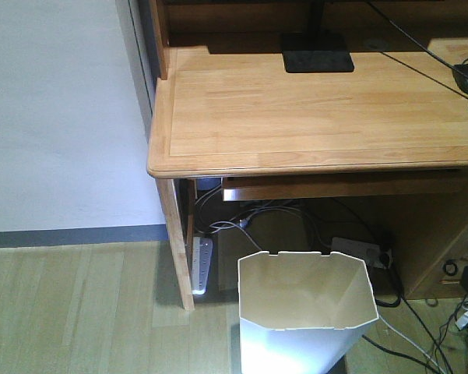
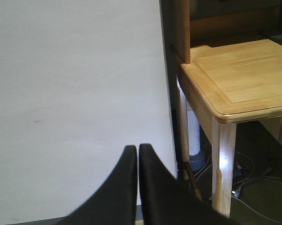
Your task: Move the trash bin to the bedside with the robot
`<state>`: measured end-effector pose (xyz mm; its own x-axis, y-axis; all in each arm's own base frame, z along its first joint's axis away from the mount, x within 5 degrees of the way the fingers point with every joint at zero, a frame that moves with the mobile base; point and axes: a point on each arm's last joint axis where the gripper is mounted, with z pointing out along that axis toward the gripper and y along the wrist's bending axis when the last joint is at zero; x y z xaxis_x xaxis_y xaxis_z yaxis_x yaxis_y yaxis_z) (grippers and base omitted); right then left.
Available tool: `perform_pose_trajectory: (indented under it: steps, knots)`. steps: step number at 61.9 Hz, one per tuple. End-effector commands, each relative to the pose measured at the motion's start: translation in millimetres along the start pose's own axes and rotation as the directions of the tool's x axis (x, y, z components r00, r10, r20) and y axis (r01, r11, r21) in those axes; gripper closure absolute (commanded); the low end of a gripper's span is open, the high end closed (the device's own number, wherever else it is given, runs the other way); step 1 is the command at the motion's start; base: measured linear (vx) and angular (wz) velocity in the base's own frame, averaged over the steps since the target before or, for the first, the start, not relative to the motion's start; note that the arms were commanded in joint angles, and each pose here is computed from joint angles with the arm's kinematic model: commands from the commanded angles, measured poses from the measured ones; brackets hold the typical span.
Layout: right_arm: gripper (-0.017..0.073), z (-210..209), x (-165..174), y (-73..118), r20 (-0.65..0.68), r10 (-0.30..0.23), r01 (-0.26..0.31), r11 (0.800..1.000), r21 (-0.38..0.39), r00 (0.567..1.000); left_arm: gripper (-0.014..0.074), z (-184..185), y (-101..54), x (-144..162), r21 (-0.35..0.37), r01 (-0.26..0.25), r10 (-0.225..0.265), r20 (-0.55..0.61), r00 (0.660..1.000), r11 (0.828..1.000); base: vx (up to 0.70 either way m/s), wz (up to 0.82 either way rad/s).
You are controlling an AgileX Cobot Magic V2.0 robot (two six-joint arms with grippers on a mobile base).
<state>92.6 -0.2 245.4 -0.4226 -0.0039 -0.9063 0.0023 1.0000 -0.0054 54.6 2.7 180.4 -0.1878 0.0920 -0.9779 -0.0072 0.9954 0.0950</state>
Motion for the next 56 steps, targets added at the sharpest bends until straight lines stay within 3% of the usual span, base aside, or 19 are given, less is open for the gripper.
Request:
perform_pose_trajectory:
  steps: [1, 16, 25, 44, 56]
  knots:
    - [0.0568, -1.9, -14.9, 0.7, 0.084, -0.003, 0.003, 1.000, -0.007, 0.996, 0.0599, 1.6, -1.6, 2.0, 0.012, 0.009, -0.009, 0.056, 0.998, 1.000, 0.00, 0.00]
    - [0.0512, -1.8, -13.5, 0.8, 0.069, -0.001, 0.001, 1.000, -0.008, 0.998, 0.0599, 1.6, -1.6, 2.0, 0.012, 0.009, -0.009, 0.056, 0.998, 1.000, 0.00, 0.00]
    - [0.0377, -1.7, -9.7, 0.6, 0.027, 0.001, -0.001, 1.000, -0.007, 1.000, 0.0599, 1.6, -1.6, 2.0, 0.012, 0.009, -0.009, 0.056, 0.998, 1.000, 0.00, 0.00]
    - [-0.0009, -2.0, -7.9, 0.5, -0.002, 0.002, -0.002, 1.000, -0.005, 1.000, 0.0599, 1.6, -1.6, 2.0, 0.012, 0.009, -0.009, 0.056, 0.998, 1.000, 0.00, 0.00]
    - [-0.0078, -4.2, -15.8, 1.0, -0.018, 0.020, -0.021, 1.000, -0.010, 1.000, 0.0599, 1.6, -1.6, 2.0, 0.012, 0.009, -0.009, 0.056, 0.998, 1.000, 0.00, 0.00]
